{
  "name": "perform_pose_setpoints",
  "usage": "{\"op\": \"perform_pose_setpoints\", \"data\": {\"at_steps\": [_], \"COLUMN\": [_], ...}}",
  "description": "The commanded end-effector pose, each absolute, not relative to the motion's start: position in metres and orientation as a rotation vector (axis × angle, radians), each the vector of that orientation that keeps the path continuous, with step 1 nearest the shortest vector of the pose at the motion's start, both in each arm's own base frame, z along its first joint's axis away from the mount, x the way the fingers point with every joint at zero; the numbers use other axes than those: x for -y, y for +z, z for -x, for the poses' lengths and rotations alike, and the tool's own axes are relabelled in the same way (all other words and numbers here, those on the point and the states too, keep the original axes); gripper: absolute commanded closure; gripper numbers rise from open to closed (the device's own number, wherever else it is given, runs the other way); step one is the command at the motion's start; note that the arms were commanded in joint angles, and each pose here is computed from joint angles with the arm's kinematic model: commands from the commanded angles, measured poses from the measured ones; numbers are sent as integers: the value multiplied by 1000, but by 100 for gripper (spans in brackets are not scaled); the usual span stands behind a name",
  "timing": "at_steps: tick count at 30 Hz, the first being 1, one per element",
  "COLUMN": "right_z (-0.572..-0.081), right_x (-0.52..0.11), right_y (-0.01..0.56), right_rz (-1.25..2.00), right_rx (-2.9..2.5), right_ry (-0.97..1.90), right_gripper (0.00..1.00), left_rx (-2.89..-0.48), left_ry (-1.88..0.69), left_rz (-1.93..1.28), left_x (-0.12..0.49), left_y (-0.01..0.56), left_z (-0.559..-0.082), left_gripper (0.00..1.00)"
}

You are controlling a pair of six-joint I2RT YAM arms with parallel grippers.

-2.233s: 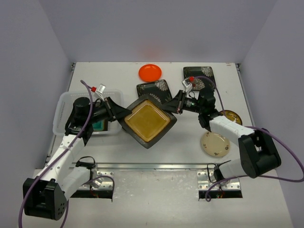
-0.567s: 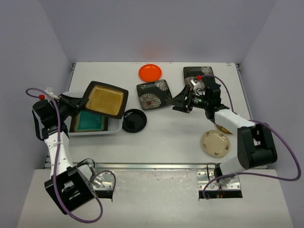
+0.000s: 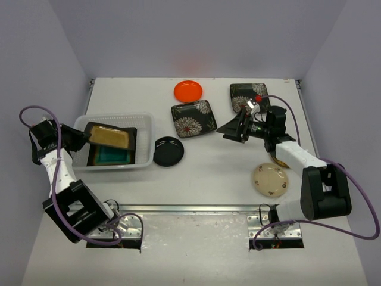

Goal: Place the plates into the plastic bin on the countertop

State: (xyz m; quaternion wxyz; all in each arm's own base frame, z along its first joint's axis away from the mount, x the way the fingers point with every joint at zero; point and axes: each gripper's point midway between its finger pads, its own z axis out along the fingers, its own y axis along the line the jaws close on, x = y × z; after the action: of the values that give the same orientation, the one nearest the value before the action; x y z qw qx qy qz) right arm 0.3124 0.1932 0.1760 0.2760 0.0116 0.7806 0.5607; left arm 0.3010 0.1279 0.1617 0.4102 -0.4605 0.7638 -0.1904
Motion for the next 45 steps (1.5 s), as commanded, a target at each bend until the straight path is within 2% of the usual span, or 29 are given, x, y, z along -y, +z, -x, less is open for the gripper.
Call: {"op": "perform_pose_setpoints", "data": {"at_steps": [1, 9, 10, 11, 12, 15, 21, 22, 23, 25, 31, 35, 38, 41, 45], "right_z": [-308, -302, -302, -302, -301, -300, -297, -297, -296, -297, -297, -300, -306, -308, -321], "right_x": [-194, -193, -192, -192, -192, -192, -191, -191, -191, -190, -190, -186, -181, -194, -208], "right_y": [191, 194, 194, 194, 194, 192, 185, 186, 185, 184, 181, 168, 150, 134, 109], "right_rz": [51, 66, 67, 68, 69, 60, 39, 36, 35, 33, 27, -10, -130, -174, -254], "right_rx": [-2025, -2009, -2008, -2007, -2007, -2011, -2025, -2024, -2025, -2027, -2043, -2088, -2136, -2172, -2179], "right_ry": [1525, 1525, 1523, 1522, 1523, 1519, 1521, 1519, 1516, 1512, 1498, 1452, 1385, 1314, 1198], "right_gripper": [1, 1, 1, 1, 1, 1, 1, 1, 1, 1, 1, 1, 1, 1, 1], "left_rx": [-1850, -1874, -1874, -1872, -1870, -1864, -1881, -1885, -1889, -1886, -1896, -1877, -1909, -1874, -1883], "left_ry": [-493, -418, -399, -380, -366, -311, -320, -313, -298, -251, -210, -211, -304, -389, -482], "left_rz": [1057, 1197, 1218, 1235, 1248, 1291, 1332, 1333, 1340, 1355, 1340, 1192, 850, 623, 456], "left_x": [-138, -156, -159, -161, -163, -172, -175, -175, -175, -177, -173, -152, -68, -7, 30], "left_y": [196, 172, 169, 167, 166, 162, 155, 155, 154, 154, 159, 203, 256, 286, 276], "left_z": [-322, -321, -320, -318, -317, -315, -320, -321, -319, -315, -309, -315, -337, -321, -294], "left_gripper": [100, 100, 95, 84, 67, 44, 36, 32, 26, 0, 0, 0, 0, 0, 0]}}
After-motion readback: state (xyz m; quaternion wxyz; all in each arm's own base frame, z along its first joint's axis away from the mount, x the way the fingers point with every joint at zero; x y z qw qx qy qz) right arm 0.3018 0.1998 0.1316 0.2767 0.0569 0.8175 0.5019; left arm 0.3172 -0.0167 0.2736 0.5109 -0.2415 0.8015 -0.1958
